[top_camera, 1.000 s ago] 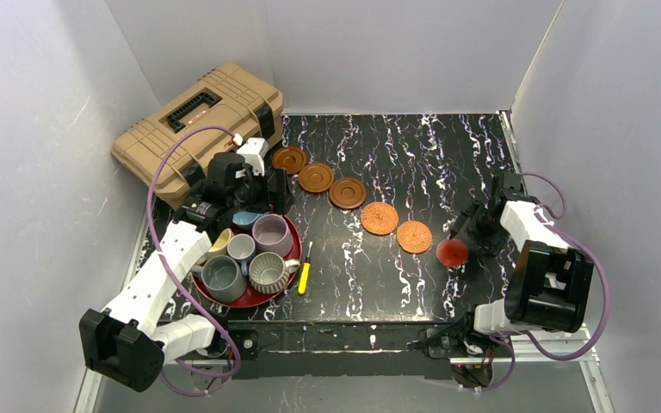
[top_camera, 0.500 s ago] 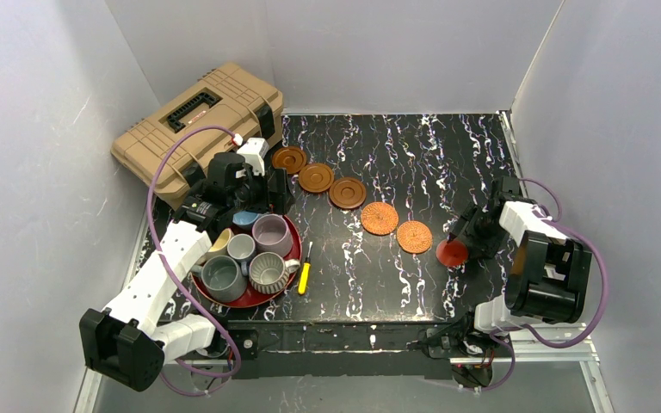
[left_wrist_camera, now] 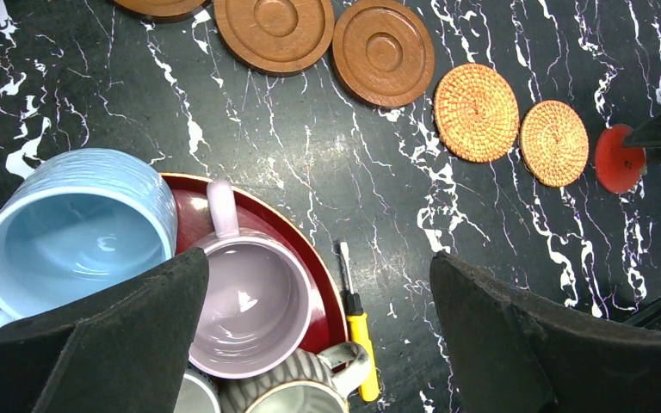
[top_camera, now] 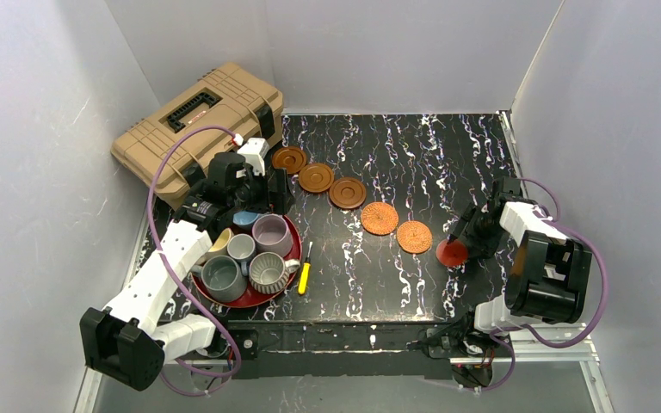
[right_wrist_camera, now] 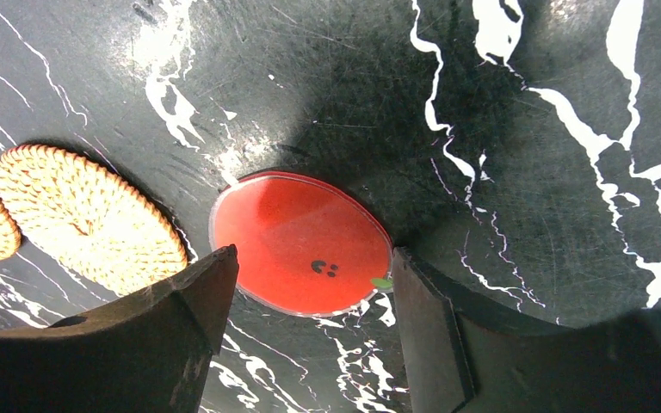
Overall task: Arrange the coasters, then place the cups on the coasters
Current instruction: Move the coaster to the center of the board.
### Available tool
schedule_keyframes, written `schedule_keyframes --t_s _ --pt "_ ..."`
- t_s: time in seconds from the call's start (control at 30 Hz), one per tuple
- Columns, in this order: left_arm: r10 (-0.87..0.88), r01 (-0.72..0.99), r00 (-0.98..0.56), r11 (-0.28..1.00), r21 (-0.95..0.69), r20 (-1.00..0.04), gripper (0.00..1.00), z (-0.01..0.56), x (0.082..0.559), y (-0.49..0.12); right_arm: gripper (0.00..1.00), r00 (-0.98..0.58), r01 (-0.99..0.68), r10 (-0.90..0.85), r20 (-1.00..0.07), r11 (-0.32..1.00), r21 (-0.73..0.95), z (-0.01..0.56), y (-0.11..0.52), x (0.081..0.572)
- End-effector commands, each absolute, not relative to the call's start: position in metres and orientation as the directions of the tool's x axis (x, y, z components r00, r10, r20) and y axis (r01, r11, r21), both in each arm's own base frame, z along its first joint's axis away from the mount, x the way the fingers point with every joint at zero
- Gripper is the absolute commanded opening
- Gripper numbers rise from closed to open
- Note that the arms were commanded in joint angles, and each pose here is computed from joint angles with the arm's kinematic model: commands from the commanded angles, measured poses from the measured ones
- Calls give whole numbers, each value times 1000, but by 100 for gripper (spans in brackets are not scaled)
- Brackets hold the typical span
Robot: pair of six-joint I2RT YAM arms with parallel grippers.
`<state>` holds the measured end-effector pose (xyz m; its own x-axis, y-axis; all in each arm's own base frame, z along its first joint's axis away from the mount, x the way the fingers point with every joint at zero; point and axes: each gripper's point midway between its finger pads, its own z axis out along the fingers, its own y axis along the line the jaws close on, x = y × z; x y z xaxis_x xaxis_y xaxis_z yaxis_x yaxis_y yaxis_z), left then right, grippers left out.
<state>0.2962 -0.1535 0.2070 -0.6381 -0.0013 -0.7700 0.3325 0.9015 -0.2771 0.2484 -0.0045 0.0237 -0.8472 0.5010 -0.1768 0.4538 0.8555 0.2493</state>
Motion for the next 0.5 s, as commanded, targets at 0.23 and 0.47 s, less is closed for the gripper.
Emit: schedule_keyframes --t_s 0.23,0.47 --pt "1 333 -648 900 -282 -761 99 204 293 -153 73 -875 434 475 -89 854 287 15 9 232" --pt "1 334 -647 899 -282 -762 99 204 294 -153 73 -878 430 472 -84 853 296 16 11 231"
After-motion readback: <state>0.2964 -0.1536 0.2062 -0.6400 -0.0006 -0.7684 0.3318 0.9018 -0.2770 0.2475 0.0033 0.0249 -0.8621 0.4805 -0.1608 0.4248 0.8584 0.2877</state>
